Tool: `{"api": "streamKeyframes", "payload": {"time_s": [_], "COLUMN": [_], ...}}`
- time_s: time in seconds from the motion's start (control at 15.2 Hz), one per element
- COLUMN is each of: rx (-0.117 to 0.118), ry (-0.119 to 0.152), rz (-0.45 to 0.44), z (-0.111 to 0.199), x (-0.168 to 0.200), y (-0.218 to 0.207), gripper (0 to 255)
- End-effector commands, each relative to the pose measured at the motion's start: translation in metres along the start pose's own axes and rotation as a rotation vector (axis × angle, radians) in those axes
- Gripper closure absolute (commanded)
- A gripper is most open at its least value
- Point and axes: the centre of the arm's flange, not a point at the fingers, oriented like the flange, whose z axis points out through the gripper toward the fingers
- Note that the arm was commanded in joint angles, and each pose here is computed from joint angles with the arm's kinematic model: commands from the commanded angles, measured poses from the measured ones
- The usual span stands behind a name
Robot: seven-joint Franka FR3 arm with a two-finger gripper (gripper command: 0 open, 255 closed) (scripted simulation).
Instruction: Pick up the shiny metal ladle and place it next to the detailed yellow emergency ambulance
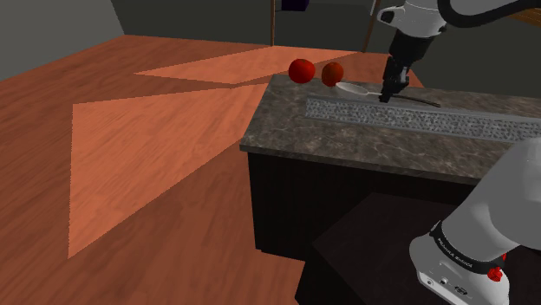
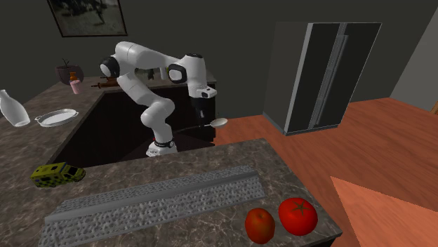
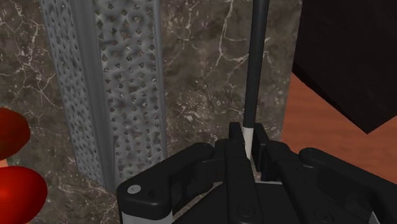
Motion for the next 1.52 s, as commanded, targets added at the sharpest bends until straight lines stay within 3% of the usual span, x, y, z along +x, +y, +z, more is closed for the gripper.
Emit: {"api": "streamKeyframes", "payload": {"time_s": [0.0, 1.45], "rx": [0.001, 0.001], "ry": [0.0, 0.0], "rz": [-0.001, -0.001], "z": [0.001, -0.009], "x": [-0.028, -0.318], "y": [-0.002, -0.014], "gripper": [255, 255]}}
